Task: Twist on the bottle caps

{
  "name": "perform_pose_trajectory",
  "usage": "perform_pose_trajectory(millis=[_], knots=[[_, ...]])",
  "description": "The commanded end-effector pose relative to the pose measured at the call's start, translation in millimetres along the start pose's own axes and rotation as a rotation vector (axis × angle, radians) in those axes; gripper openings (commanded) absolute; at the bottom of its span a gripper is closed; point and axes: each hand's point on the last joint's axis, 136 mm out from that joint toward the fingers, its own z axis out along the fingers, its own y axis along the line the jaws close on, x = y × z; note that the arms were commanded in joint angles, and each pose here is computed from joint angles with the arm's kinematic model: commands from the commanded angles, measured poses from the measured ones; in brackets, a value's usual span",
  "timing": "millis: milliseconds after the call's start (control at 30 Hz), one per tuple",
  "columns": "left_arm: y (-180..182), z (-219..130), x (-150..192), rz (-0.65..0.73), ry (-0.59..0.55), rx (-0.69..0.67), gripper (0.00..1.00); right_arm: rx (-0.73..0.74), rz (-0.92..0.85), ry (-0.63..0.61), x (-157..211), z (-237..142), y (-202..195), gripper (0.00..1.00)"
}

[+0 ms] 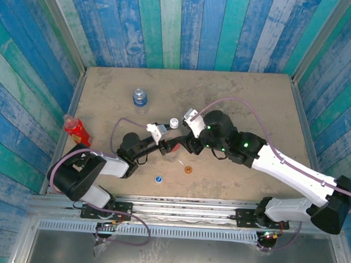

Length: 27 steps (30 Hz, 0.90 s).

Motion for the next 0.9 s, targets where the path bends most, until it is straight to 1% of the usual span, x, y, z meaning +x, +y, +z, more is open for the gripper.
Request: perform_pose_trajectory(millis=[0, 100, 267, 400, 500, 567, 600, 700, 867], knots=[[-6, 2, -16, 0.001, -0.023, 0.047, 0.55, -0.106, -0.053, -0.042, -14, -10, 1, 0.62], [-8, 3, -14, 0.001, -0.014, 0.056, 0.55, -0.094, -0.050, -0.063, -32, -16, -11, 0.63], [-10, 5, -11, -0.007, -0.002, 0.077, 0.56, -0.076, -0.078, 0.012, -42, -7, -19, 0.67], [-7, 5, -8, -0.010, 0.011, 0.057, 0.56, 0.016, 0.063, 0.093, -46, 6, -37, 0.68], [-6, 6, -7, -0.012, 0.015, 0.052, 0.56, 0.158, 0.152, 0.161, -44, 10, -51, 0.67], [-4, 6, -7, -0.012, 0.017, 0.048, 0.56, 0.220, 0.198, 0.203, -42, 8, -55, 0.66], [-4, 7, -6, -0.014, 0.020, 0.048, 0.56, 0.248, 0.222, 0.222, -40, 7, -56, 0.66], [-3, 8, -5, -0.011, 0.025, 0.046, 0.56, 0.269, 0.250, 0.254, -41, 9, -49, 0.66], [-4, 8, -5, -0.012, 0.022, 0.049, 0.56, 0.252, 0.239, 0.308, -38, 16, -33, 0.64]])
